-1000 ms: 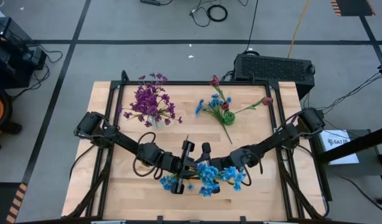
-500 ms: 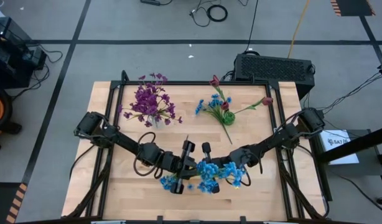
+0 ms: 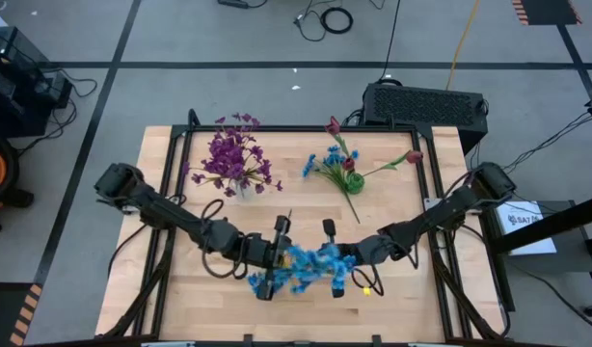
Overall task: Sort flowers into vase by color
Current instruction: Put the middle right blue flowers into the yellow vase
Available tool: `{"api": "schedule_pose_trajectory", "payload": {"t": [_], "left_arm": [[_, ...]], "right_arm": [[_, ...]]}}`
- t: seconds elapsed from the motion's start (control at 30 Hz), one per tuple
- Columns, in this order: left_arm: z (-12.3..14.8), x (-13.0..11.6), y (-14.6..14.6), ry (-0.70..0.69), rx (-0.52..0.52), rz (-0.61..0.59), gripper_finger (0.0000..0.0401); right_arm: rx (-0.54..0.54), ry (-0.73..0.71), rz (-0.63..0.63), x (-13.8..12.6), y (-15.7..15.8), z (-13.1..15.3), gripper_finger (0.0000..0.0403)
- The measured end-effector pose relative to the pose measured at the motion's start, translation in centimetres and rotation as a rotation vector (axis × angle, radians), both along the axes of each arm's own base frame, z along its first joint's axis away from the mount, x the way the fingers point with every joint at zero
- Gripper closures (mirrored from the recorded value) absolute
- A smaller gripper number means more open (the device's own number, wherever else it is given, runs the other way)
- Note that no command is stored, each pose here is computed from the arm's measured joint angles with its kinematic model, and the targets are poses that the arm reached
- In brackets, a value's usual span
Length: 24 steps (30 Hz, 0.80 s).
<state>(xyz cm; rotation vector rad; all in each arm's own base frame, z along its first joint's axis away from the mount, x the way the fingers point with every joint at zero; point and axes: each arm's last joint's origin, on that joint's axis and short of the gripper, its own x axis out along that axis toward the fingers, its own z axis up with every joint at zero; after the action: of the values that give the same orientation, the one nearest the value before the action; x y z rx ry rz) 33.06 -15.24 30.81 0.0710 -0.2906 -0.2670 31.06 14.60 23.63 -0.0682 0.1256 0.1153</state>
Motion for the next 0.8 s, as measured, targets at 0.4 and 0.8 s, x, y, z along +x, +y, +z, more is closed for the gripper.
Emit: {"api": "schedule_pose_trajectory", "payload": {"t": [0.4,0.8], "left_arm": [[0.8,-1.7,-1.1,0.086,-0.014,0.165,0.0204],[0.5,-1.4,-1.0,0.178,0.026,0.264,0.0143]], "right_arm": [[0.085,0.209,-0.060,-1.6,-0.7,0.6,0.0401],[0.080,0.336,-0.120,-1.4,-0.7,1.9,0.0401]]}}
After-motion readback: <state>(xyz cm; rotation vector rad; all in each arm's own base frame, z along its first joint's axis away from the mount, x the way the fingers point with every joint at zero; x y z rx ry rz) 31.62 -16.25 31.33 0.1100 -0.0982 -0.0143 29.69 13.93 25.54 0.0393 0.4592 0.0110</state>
